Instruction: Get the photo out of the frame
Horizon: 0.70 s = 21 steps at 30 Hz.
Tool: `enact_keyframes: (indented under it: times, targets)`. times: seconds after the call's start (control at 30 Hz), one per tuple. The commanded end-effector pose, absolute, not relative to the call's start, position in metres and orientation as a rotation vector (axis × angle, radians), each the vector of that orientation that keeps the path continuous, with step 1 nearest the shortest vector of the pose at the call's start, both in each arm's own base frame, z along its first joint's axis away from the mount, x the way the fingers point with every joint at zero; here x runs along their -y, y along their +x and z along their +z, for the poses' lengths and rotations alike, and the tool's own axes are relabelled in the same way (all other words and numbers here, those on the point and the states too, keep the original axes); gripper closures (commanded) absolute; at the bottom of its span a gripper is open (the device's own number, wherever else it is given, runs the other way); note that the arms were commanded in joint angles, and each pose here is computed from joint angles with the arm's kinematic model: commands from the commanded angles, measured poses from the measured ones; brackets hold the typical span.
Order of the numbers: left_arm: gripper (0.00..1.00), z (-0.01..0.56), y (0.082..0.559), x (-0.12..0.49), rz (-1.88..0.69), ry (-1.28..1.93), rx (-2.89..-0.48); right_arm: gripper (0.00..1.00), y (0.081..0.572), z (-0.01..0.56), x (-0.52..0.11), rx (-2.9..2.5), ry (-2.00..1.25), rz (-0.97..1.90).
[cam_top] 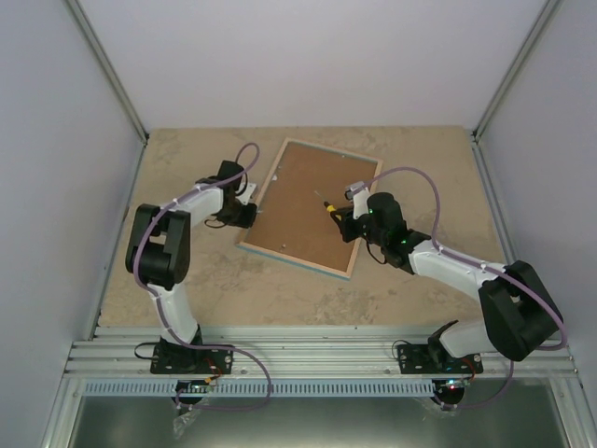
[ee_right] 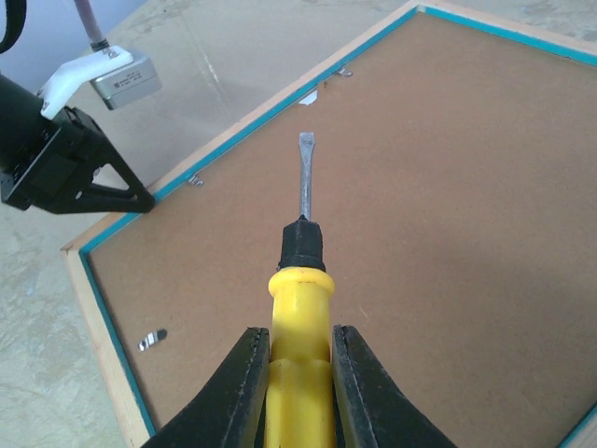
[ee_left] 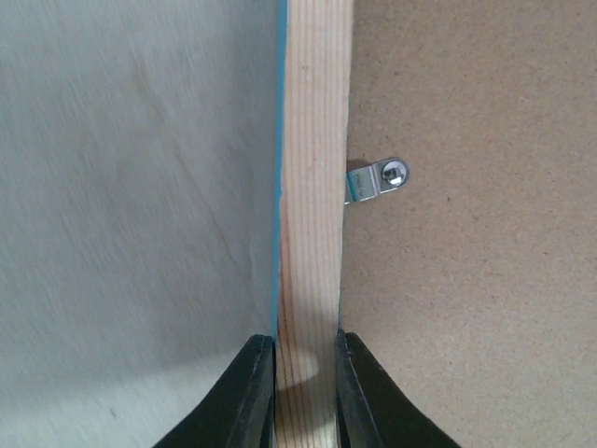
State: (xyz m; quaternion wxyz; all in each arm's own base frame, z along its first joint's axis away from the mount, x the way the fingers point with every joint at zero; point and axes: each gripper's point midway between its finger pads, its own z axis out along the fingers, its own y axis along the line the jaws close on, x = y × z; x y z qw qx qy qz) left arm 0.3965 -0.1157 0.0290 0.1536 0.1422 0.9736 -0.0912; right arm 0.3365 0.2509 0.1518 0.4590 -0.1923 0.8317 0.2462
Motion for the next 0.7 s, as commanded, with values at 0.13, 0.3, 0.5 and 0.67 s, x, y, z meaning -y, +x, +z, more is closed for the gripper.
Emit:
enact_keyframes:
  times: [0.13, 0.3, 0.5, 0.67]
  targets:
    - [0.84, 0.033, 0.346, 0.125, -0.278, 0.172, -2.883, 1.0, 0.339, 0.155, -0.262, -2.046, -0.504, 0.665]
    - [0.83, 0.034, 0.332, 0.128, -0.255, 0.105, -2.896, 0.99, 0.334, 0.147, -0.275, -2.067, -0.564, 0.722]
    - [0.84, 0.033, 0.32, 0.139, -0.29, 0.104, -2.885, 0.99, 0.325, 0.127, -0.304, -2.114, -0.678, 0.784]
    - [0.84, 0.039, 0.313, 0.154, -0.359, 0.142, -2.864, 0.99, 0.314, 0.115, -0.331, -2.127, -0.78, 0.819]
